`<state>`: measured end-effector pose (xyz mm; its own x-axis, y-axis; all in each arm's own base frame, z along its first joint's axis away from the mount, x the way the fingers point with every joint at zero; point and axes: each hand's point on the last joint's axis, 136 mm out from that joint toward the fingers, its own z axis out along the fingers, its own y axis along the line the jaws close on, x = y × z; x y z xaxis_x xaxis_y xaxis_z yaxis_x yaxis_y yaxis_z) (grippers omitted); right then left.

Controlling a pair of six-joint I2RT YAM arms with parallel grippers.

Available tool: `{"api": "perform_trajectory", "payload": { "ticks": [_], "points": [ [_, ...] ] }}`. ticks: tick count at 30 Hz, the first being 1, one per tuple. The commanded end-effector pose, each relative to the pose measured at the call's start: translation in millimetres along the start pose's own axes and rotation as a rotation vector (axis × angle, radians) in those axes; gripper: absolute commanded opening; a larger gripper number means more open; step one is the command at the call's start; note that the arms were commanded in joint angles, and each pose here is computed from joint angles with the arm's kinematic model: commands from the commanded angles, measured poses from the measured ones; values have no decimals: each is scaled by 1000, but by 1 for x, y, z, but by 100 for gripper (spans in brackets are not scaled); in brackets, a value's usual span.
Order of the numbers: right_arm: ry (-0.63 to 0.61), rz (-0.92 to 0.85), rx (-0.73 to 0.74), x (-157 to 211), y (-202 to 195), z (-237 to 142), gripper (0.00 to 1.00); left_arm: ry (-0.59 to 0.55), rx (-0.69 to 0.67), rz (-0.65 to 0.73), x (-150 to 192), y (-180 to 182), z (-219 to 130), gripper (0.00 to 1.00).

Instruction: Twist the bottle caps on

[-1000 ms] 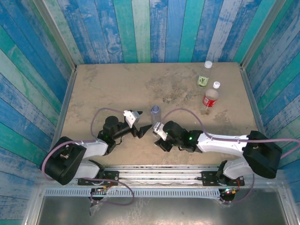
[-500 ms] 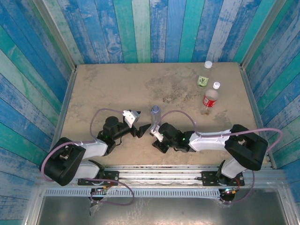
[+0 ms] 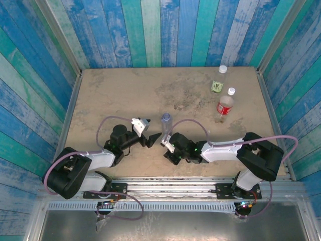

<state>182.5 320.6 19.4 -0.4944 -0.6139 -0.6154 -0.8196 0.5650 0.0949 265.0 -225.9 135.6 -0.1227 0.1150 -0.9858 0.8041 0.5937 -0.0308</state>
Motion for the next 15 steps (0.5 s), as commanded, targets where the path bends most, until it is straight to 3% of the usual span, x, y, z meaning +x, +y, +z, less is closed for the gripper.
{"api": "perform_trajectory", "payload": {
  "ticks": [1,9,15],
  "points": [
    [16,-8,20,5,-2,-1,36,-21,-6,1,-7,1,-2,94],
    [-7,-13,36,-5,-4,-13,33,-24,-7,4,-7,2,-2,94],
    [-73,-3,53,-32,-6,-49,33,-44,26,1,-12,-1,5,94]
  ]
}}
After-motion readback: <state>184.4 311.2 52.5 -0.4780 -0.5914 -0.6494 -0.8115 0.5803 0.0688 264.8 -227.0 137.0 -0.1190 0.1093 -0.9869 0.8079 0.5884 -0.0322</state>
